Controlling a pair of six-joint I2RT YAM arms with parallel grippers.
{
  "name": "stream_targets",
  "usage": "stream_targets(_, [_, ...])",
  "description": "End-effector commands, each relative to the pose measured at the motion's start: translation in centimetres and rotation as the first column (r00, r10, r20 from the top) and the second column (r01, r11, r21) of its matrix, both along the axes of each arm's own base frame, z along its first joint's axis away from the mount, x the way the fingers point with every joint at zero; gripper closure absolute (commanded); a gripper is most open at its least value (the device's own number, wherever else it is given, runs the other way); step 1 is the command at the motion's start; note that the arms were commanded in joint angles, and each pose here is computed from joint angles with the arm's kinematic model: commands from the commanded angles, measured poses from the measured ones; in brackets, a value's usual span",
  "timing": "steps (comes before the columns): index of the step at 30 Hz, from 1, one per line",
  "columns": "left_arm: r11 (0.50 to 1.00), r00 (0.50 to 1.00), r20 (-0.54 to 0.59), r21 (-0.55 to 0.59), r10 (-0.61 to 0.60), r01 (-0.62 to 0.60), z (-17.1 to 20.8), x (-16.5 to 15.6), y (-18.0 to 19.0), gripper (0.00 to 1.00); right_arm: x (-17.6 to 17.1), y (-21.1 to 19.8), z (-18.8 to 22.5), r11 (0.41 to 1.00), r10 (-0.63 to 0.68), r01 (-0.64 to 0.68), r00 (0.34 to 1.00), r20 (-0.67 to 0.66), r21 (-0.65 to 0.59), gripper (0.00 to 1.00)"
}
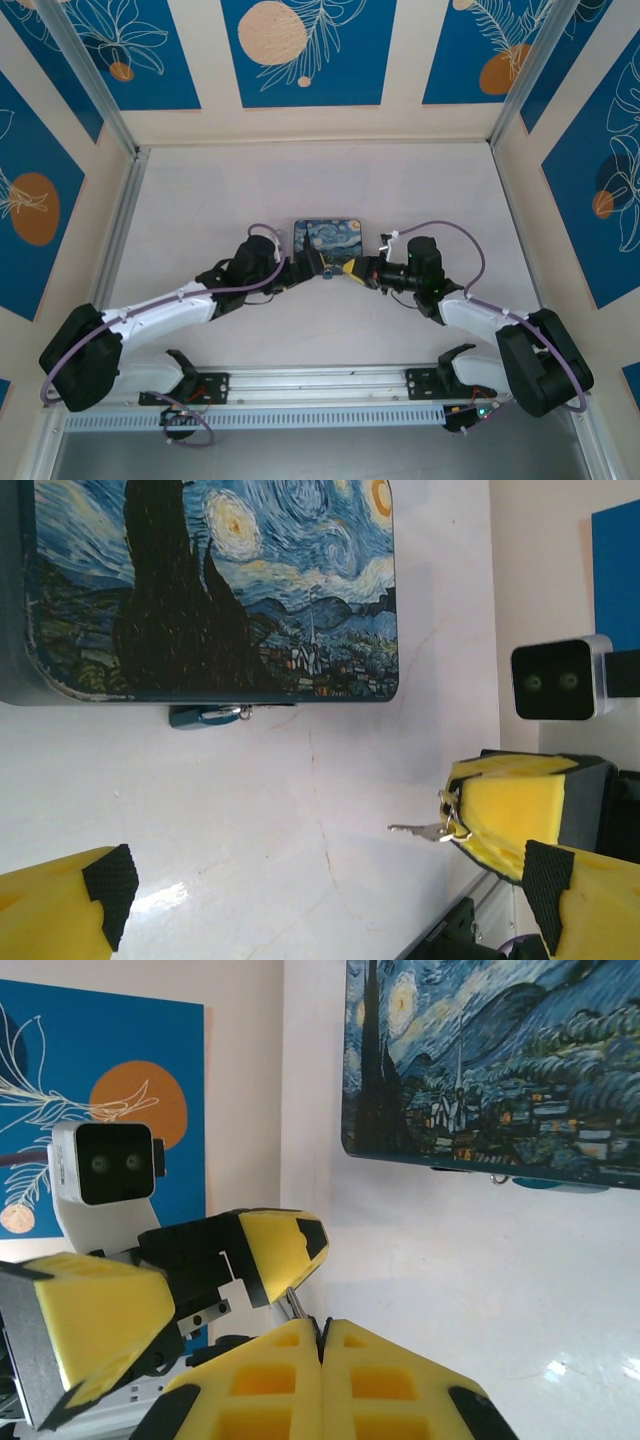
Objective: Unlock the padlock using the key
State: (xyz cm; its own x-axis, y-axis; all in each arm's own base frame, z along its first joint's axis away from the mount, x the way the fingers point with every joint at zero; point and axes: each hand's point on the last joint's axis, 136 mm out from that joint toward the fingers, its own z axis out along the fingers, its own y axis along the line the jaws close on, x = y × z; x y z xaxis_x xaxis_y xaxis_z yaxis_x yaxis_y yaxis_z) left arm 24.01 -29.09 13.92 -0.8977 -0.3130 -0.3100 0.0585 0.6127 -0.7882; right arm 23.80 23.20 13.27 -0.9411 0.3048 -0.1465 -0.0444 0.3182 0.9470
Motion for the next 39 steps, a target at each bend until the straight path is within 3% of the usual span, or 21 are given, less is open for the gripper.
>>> stream_targets(1, [0.999, 0.999, 0.025, -0.024, 0.033, -0.033, -0.3, 0.8, -0.4, 0.0, -0.7, 0.1, -1.2, 0.999, 0.045, -0.045, 0.999, 0.005, -0.029, 1.0])
stream_targets(39, [0.986, 0.982, 0.109, 0.042, 0.154, -0.159, -2.8, 8.5, 0.5, 0.0, 6.8, -1.4, -4.4, 0.999, -0.047, 0.047, 0.999, -0.021, -0.018, 1.0])
